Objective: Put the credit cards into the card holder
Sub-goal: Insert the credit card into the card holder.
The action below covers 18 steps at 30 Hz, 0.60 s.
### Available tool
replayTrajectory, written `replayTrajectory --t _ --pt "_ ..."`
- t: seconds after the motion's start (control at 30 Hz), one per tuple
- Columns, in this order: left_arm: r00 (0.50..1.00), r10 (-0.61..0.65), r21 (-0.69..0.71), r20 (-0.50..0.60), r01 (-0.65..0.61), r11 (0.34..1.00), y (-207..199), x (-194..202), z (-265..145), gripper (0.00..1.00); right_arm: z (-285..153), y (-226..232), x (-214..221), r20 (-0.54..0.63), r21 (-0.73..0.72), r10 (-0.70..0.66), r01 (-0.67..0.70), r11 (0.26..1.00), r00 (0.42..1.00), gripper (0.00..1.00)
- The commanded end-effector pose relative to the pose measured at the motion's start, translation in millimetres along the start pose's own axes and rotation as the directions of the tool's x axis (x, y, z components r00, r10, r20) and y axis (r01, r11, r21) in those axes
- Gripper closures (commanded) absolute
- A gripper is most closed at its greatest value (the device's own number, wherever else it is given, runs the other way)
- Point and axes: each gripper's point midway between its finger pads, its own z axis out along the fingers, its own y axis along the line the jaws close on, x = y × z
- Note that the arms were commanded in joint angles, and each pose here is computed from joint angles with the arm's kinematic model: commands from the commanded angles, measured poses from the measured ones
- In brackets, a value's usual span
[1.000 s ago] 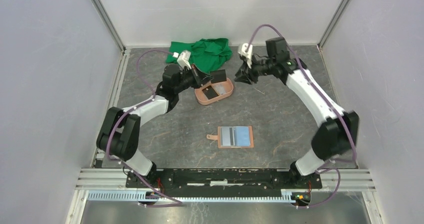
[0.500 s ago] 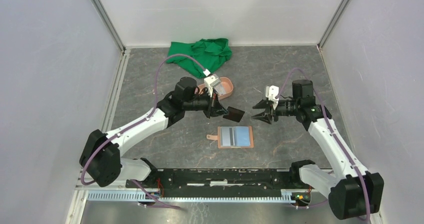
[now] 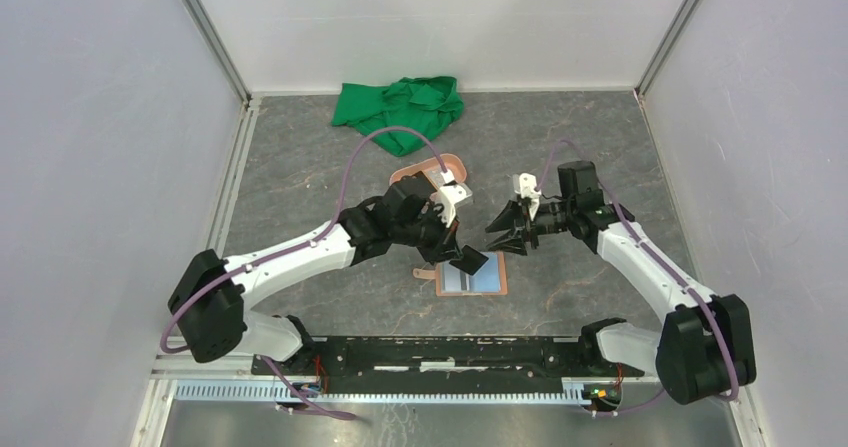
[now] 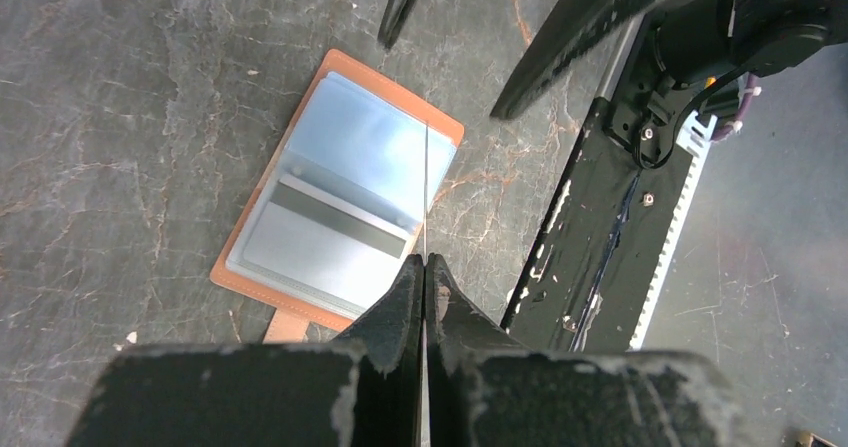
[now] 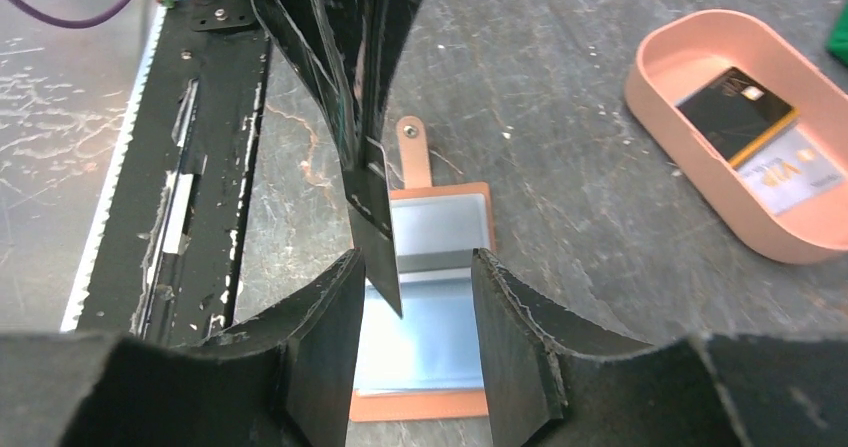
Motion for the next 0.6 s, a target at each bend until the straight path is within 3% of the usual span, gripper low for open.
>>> replayTrajectory --t 0.0,0.57 --pt "0.994 0.100 -0.020 0.039 -0.099 0.995 1.3 -17.8 6.9 0.98 17.5 5.6 2.4 -0.005 -0.059 -0.004 0.004 0.998 1.000 0.50" --pt "0.991 0.123 0.009 0.053 -0.124 0.992 -8.2 -14.8 9.6 0.98 42.2 20.1 24.6 -0.112 -0.153 -0.006 -0.011 0.988 0.994 0.58"
